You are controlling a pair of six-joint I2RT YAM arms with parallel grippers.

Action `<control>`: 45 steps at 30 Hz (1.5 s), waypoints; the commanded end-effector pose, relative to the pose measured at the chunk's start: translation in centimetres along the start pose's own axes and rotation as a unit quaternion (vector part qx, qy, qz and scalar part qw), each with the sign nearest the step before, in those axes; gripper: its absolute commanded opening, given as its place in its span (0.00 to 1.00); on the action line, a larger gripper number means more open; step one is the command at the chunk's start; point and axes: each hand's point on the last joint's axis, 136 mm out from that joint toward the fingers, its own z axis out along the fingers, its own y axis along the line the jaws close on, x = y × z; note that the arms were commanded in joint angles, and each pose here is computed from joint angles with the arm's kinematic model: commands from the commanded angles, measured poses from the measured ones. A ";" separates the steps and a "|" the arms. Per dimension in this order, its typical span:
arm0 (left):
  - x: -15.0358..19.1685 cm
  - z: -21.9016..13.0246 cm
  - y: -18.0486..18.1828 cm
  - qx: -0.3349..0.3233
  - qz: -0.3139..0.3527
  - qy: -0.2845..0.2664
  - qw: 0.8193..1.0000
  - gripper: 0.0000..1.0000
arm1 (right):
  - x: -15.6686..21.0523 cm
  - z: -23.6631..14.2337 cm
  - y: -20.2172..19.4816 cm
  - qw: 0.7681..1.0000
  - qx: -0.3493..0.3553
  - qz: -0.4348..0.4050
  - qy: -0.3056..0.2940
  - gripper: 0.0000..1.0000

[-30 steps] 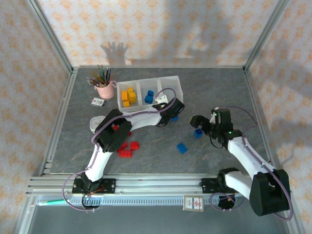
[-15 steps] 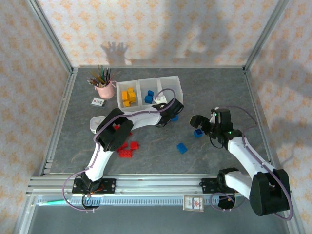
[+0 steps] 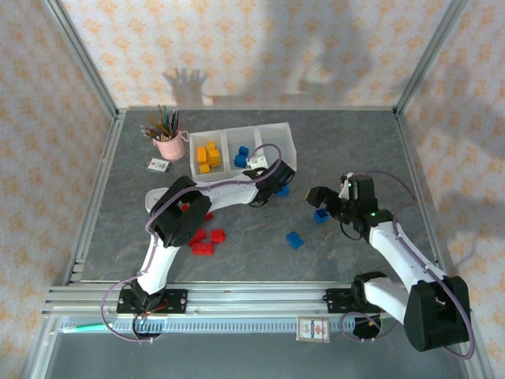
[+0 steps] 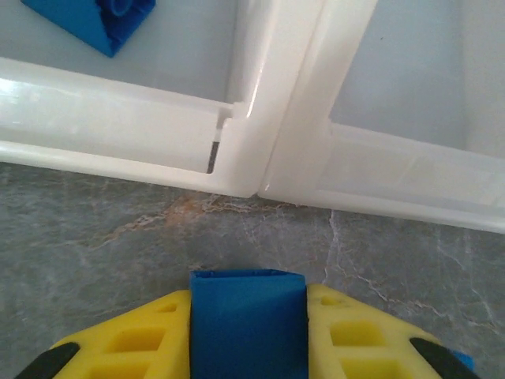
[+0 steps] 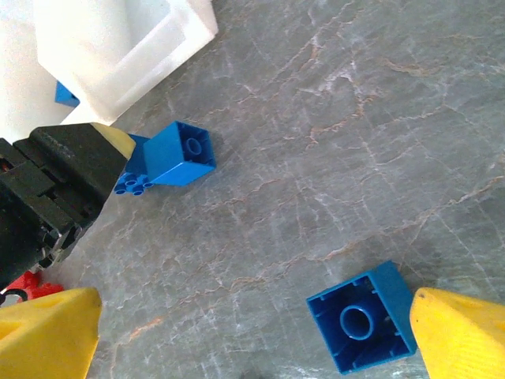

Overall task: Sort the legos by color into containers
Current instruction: Pick up the lego from the center of the table, then place the lego in the container.

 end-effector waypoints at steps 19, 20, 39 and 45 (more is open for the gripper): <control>-13.6 -9.0 2.0 0.012 0.004 -0.123 0.992 0.30 | -1.7 0.9 6.2 0.998 -0.064 -0.025 -0.012 1.00; -14.1 -8.3 2.2 0.003 0.007 -0.124 0.992 0.30 | -1.9 0.9 6.3 0.997 -0.065 -0.024 -0.015 1.00; -16.4 -1.2 1.8 -0.035 0.044 -0.086 0.995 0.65 | -3.7 0.0 7.5 0.997 -0.064 -0.029 -0.037 1.00; -15.0 -4.8 0.4 0.029 0.044 -0.064 0.997 0.69 | -4.2 -0.6 6.8 0.997 -0.037 -0.041 -0.046 1.00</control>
